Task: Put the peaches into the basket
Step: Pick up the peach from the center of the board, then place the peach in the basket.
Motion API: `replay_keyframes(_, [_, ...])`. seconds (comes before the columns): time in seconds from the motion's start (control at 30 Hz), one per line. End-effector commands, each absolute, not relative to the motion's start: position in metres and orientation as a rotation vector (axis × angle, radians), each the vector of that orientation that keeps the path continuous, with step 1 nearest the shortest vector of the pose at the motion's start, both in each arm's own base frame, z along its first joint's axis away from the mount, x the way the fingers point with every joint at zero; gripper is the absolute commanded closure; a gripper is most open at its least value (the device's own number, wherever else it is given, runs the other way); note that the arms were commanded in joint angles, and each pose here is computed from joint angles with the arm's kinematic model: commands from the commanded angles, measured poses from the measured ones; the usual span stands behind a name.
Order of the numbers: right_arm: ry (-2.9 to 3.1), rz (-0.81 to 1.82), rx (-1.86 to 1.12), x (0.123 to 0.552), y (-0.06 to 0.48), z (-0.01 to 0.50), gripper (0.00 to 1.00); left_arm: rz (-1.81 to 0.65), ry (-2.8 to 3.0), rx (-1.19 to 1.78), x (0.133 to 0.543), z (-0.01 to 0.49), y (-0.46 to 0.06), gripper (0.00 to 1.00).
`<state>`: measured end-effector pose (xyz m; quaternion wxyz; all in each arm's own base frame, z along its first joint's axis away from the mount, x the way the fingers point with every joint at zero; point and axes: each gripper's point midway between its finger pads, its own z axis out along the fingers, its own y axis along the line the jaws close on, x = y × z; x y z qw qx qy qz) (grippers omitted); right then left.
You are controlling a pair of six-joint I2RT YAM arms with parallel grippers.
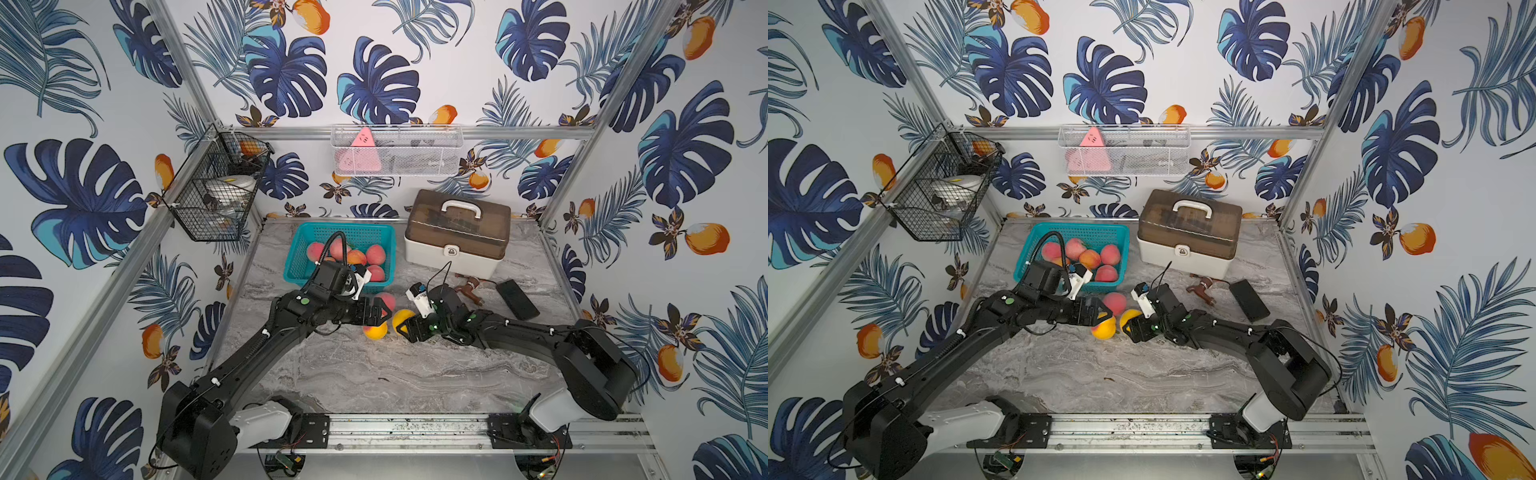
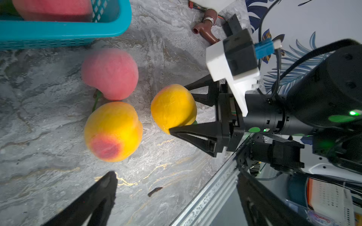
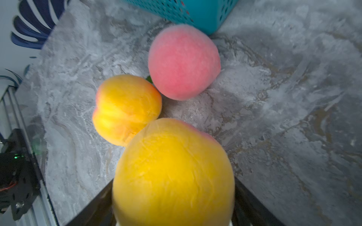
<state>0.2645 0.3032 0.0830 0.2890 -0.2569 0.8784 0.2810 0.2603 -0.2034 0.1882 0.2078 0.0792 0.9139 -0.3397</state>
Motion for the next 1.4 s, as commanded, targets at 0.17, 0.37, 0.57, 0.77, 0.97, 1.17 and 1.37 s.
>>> replay_keyframes(0.17, [2.018,0.751,-0.75,0.258,0.303,0.143,0.2,-1.206,2.47,0.209,0.262,0.213,-0.229,0.01])
replay_keyframes(0.37, [1.894,0.724,-0.753,0.252,0.293,0.17,0.19,-1.227,2.465,0.221,0.263,0.216,-0.232,0.01])
replay_keyframes(0.57, [1.831,0.711,-0.768,0.248,0.292,0.183,0.19,-1.246,2.47,0.262,0.262,0.219,-0.239,0.01])
replay_keyframes(0.77, [1.793,0.663,-0.768,0.247,0.29,0.194,0.2,-1.307,2.435,0.288,0.262,0.228,-0.251,0.01])
replay_keyframes(0.97, [1.771,0.644,-0.779,0.247,0.292,0.202,0.2,-1.305,2.439,0.329,0.262,0.229,-0.264,0.01])
replay_keyframes(1.17, [1.747,0.629,-0.805,0.243,0.296,0.208,0.2,-1.285,2.443,0.328,0.263,0.226,-0.269,0.01])
replay_keyframes(1.37, [1.736,0.619,-0.829,0.239,0.298,0.208,0.2,-1.3,2.436,0.336,0.263,0.226,-0.279,0.02])
